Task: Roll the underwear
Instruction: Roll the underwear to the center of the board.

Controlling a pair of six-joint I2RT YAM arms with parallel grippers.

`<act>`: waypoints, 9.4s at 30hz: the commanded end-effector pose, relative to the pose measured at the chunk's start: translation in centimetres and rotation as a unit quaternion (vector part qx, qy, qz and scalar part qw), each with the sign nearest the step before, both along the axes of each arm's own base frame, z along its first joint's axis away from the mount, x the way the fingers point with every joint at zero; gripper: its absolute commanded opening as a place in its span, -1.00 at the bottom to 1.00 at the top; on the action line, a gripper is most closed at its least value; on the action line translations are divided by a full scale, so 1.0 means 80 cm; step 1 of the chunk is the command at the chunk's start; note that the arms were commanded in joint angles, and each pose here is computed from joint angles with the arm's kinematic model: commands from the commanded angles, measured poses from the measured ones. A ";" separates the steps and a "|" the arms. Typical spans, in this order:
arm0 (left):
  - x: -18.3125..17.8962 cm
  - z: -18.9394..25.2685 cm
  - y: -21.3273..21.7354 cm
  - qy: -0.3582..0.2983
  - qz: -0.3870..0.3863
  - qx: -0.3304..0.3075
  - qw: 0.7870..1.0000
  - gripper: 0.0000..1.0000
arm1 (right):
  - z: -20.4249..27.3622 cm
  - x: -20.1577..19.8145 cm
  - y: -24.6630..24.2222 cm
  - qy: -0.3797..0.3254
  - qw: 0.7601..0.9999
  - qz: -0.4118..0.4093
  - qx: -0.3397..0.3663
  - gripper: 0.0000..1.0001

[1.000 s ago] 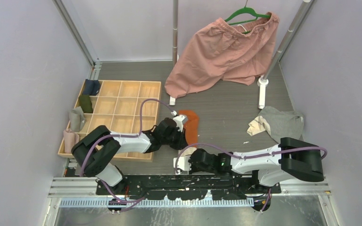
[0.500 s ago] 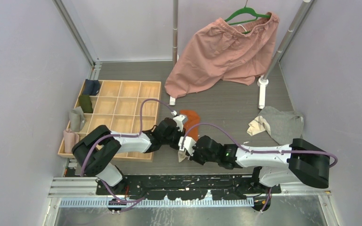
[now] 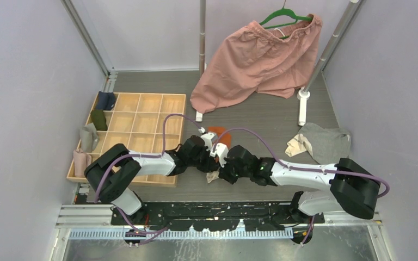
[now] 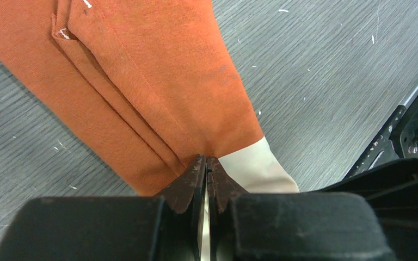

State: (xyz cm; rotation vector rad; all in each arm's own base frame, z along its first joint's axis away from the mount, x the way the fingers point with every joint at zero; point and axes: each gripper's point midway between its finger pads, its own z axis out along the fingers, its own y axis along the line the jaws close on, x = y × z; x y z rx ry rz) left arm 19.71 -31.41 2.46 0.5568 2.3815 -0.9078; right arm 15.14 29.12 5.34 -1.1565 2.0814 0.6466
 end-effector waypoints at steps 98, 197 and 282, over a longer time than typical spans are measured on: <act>0.004 0.042 0.018 -0.154 0.078 -0.045 0.984 -0.99 | -0.051 0.027 -0.012 0.128 0.985 -0.099 -0.058 -0.90; 0.007 -0.002 0.058 -0.119 0.132 0.051 0.983 -0.99 | 0.023 0.080 -0.035 0.023 0.969 -0.246 0.002 -0.38; 0.017 0.099 0.091 -0.154 0.190 -0.009 0.970 -0.99 | -0.036 -0.011 0.026 -0.226 0.950 0.185 -0.109 -0.97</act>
